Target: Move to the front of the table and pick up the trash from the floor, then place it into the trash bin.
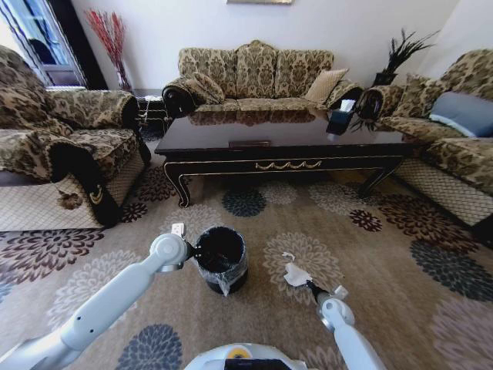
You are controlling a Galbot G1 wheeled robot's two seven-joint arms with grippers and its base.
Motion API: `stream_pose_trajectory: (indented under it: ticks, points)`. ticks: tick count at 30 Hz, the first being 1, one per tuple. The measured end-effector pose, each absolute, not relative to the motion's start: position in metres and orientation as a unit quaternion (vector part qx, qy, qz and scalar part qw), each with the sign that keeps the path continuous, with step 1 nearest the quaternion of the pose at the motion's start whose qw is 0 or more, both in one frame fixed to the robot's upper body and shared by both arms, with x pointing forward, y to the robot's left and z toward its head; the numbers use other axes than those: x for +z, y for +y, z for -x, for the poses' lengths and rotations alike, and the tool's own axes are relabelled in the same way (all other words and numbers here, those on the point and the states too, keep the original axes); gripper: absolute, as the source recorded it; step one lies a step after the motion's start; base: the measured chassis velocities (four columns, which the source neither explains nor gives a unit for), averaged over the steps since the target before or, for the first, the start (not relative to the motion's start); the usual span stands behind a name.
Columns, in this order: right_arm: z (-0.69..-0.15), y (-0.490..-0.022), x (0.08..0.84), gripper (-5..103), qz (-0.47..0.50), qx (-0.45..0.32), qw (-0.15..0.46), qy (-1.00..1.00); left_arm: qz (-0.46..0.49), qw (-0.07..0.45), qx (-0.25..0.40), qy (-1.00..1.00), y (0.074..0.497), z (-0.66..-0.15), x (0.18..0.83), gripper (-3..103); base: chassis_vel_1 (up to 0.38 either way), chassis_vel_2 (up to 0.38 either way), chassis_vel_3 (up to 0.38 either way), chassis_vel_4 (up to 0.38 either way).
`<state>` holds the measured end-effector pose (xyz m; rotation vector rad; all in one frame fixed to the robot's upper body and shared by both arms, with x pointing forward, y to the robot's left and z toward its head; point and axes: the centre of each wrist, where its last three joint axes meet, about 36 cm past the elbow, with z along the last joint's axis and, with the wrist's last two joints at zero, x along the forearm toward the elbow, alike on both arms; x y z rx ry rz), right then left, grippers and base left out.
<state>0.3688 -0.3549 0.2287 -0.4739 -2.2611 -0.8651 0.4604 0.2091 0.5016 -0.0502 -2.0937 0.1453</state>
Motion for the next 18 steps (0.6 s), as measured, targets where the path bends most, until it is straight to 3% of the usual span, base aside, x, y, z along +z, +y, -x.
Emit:
stream_pose_trajectory:
  ticks: [18]
  points:
    - [-0.357, -0.355, 0.299, 0, 0.134, -0.284, 0.273, -0.909, 0.025, 0.498, 0.056, -0.865, 0.204, -0.452, 0.498, 0, 0.000, 0.000, 0.000, 0.000]
